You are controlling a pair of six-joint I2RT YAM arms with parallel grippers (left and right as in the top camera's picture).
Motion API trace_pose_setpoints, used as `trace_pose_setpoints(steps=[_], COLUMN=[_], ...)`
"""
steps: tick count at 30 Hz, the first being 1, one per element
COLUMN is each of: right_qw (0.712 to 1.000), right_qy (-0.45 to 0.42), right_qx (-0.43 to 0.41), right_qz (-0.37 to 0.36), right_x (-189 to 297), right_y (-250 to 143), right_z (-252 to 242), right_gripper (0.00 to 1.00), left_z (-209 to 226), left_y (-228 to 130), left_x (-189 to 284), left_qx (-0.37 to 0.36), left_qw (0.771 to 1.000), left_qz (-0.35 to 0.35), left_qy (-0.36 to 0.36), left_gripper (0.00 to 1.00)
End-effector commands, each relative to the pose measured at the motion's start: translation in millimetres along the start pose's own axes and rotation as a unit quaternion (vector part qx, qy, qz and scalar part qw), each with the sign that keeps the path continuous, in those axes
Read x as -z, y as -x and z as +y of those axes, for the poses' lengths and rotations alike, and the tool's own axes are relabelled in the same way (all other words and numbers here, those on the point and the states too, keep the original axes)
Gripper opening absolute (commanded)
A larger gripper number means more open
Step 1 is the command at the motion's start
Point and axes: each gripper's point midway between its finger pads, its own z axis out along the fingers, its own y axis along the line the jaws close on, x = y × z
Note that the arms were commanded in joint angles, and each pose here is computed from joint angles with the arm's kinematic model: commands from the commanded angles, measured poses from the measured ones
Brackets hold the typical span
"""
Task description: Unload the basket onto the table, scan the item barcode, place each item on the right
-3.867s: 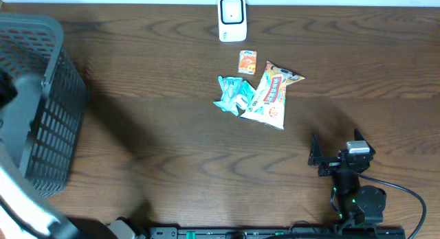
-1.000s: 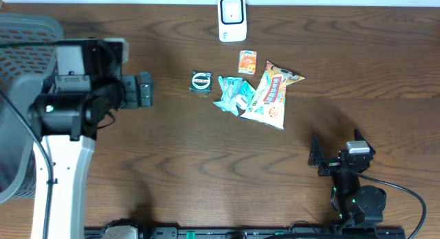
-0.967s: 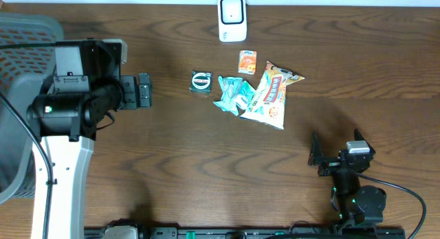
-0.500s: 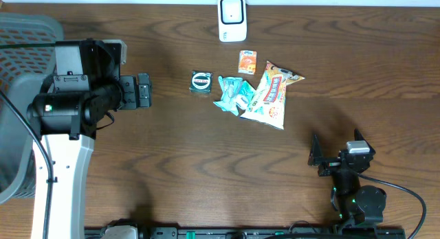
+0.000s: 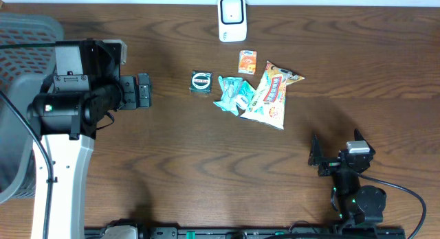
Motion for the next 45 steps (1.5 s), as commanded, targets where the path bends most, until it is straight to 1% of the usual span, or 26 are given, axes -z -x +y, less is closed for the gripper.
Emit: trace_pose_setpoints(steps=[1,8,10,13,15,17,20,23,24,25,30,41,45], right_qw=[1.0,1.0,0.999,0.986,0.962,0.938,0.899,0.842,0.832,0.825,0.822,0.823,0.8], right_qy=[-0.005,0.001,0.031,0.125,0.203,0.245,0.259,0.253,0.252,0.25,0.26,0.252,0.257], right_qx=[0.0,-0.002,-0.03,-0.113,-0.184,-0.24,-0.345,-0.463,-0.48,-0.491,-0.491,-0.492,-0.522], right_qz=[0.0,-0.004,-0.009,0.002,0.023,0.042,0.074,0.115,0.122,0.125,0.131,0.132,0.147], right_x=[0,0,1,6,15,22,25,27,27,27,29,28,30], right_y=[-1,1,4,5,7,9,11,9,9,9,9,6,8], right_z=[-2,0,11,42,68,83,89,91,92,92,95,94,97], right_gripper=[0.99,0.99,0.99,0.99,0.99,0.99,0.99,0.99,0.99,0.99,0.99,0.99,0.99], left_z=[3,3,3,3,3,3,3,3,3,3,3,3,3], left_y=[1,1,1,1,1,1,1,1,1,1,1,1,1], left_x=[1,1,1,1,1,1,1,1,1,1,1,1,1], left_qx=[-0.005,-0.005,-0.005,-0.005,-0.005,-0.005,-0.005,-0.005,-0.005,-0.005,-0.005,-0.005,-0.005], left_qw=[1.0,1.0,1.0,1.0,1.0,1.0,1.0,1.0,1.0,1.0,1.0,1.0,1.0], left_qz=[-0.001,-0.001,-0.001,-0.001,-0.001,-0.001,-0.001,-0.001,-0.001,-0.001,-0.001,-0.001,-0.001], left_qy=[0.005,0.005,0.005,0.005,0.005,0.005,0.005,0.005,0.005,0.005,0.005,0.005,0.005], left_gripper=[0.98,0.98,0.98,0.98,0.98,0.98,0.98,0.98,0.98,0.98,0.98,0.98,0.98])
